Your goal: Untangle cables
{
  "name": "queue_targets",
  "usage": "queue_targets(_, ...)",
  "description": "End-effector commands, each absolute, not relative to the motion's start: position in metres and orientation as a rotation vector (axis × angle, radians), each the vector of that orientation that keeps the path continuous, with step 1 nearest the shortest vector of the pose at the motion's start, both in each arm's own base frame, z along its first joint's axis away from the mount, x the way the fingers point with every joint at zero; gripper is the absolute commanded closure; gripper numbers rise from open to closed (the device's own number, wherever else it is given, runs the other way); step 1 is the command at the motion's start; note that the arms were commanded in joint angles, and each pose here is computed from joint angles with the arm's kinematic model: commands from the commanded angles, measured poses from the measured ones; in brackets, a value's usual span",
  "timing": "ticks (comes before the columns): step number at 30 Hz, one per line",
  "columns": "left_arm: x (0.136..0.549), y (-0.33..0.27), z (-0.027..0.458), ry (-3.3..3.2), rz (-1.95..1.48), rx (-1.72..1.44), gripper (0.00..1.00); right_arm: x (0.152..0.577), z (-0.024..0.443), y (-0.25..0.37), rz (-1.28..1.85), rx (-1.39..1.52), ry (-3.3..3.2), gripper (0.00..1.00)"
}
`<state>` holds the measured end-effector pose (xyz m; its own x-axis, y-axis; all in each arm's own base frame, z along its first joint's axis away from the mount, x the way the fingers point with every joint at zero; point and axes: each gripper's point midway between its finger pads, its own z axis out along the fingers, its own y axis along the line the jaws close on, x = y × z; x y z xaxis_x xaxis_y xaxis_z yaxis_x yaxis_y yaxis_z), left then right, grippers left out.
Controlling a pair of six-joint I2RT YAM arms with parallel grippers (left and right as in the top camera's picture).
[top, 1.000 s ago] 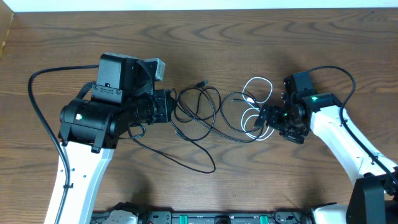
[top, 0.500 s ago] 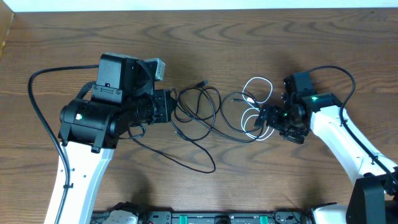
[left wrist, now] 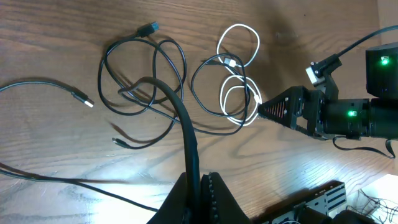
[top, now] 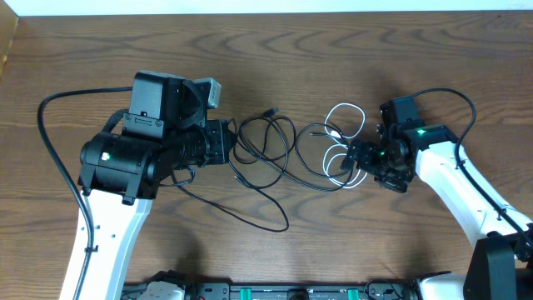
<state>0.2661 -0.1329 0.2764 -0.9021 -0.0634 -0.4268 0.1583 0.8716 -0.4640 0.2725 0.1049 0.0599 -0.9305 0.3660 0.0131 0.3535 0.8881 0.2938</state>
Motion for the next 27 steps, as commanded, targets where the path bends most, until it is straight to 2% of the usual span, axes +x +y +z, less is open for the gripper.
queue_targets(1,0.2668,-0.1324,0.279,2.599,-0.69,0.061,0.93,0.2708,0.058,0.1039,0.435,0.547,3.018,0.01)
queue_targets(23,0.2669,-0.1324,0.279,2.599,-0.69,0.061,0.91,0.2709,0.058,0.1039,0.436,0.547,3.018,0.01)
queue_targets(27,0.2669,-0.1324,0.279,2.599,-0.69,0.061,0.85,0.2708,0.058,0.1039,0.435,0.547,3.018,0.01)
